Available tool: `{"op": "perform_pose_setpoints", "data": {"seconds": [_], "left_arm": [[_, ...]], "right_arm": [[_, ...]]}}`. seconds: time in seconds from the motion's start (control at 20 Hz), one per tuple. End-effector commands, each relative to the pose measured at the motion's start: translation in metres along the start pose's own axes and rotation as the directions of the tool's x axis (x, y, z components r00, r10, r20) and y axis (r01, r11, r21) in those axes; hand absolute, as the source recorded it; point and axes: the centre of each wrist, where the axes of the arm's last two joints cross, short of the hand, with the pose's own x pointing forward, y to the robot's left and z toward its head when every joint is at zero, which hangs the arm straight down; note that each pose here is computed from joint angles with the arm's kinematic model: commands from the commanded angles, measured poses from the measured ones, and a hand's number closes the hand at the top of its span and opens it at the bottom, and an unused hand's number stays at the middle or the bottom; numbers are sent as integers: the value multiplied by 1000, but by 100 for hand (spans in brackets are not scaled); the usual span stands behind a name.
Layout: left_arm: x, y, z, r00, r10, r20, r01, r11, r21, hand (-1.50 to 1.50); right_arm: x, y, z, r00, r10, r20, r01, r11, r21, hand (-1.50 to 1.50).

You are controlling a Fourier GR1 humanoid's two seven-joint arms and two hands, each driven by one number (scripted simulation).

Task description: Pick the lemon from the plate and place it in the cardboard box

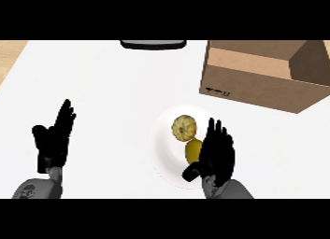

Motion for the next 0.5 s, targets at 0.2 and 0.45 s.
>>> {"op": "perform_pose_setpoints", "data": {"seconds": [0.2,0.45], "left_arm": [[-7,2,3,1000,-6,-10,6,1000,-10,0],[-2,-4,4,1000,22,-4,-22,1000,-4,0]], "right_arm": [[2,17,-17,983,-67,-171,66,998,-10,-150],[6,9,-15,998,-48,-34,45,996,-81,150]]}}
